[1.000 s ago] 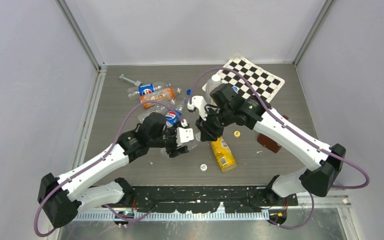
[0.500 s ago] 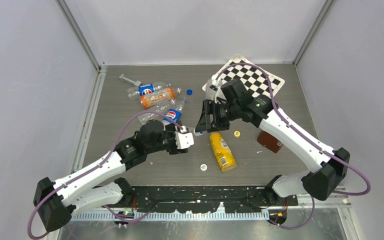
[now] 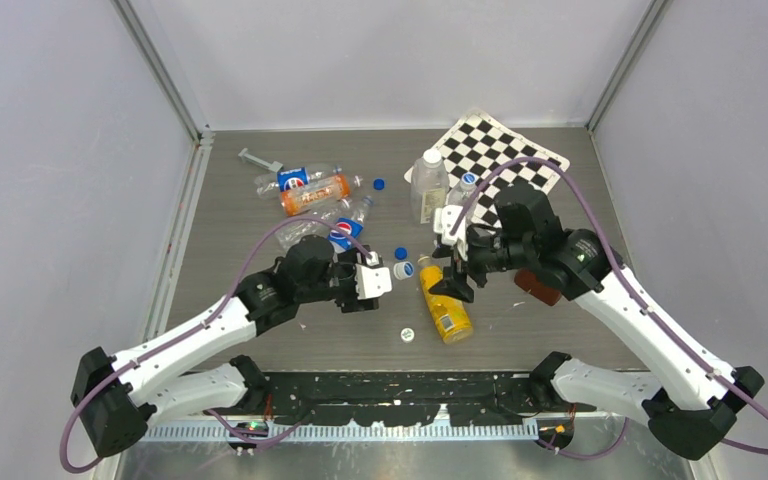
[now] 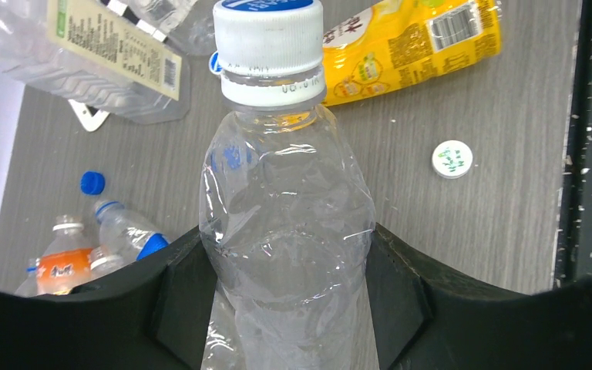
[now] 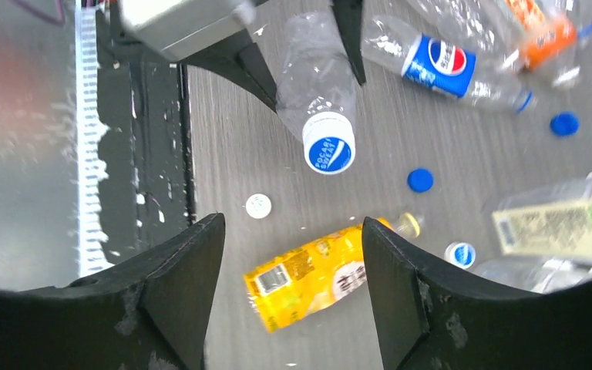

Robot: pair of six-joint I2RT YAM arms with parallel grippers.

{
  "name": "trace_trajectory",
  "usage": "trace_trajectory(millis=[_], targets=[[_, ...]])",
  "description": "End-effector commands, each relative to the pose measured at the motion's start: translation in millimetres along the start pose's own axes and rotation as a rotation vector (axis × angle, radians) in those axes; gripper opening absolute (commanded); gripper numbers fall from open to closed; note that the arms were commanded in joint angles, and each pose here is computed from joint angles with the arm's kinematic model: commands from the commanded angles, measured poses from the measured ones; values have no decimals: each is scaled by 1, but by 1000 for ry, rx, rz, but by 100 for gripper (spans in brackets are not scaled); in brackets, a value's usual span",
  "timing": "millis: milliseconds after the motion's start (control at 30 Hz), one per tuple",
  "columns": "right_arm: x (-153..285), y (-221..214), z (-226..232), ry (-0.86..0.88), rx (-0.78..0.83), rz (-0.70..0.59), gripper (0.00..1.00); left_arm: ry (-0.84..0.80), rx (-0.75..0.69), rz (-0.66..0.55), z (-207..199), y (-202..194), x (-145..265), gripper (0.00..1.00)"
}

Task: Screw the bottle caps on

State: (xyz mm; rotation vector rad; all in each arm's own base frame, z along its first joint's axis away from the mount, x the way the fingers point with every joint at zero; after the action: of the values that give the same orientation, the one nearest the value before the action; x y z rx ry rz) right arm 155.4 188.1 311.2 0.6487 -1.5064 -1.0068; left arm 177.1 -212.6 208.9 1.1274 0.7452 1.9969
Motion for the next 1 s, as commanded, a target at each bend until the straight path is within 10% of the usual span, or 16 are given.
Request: trace_trajectory(millis=[0, 967], targets=[[-11, 10, -2, 110, 419, -105, 69, -62, 18, -97, 1, 25, 1, 0], [-50, 7, 0, 139, 554, 66, 39, -118, 54, -150, -5, 35, 1, 0]])
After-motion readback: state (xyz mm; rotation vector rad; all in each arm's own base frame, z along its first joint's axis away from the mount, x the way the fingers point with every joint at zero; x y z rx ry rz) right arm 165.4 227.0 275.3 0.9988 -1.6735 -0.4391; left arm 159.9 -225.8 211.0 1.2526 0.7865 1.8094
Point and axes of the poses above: each gripper's point midway between its finger pads, its own x axis back along the fingers, its own z axis along the line the jaws close on, y = z × x, the point moved 6 cm from there along x, back along the fingers, and after that the axes turned 3 degrees about -x, right-handed, at the moved point
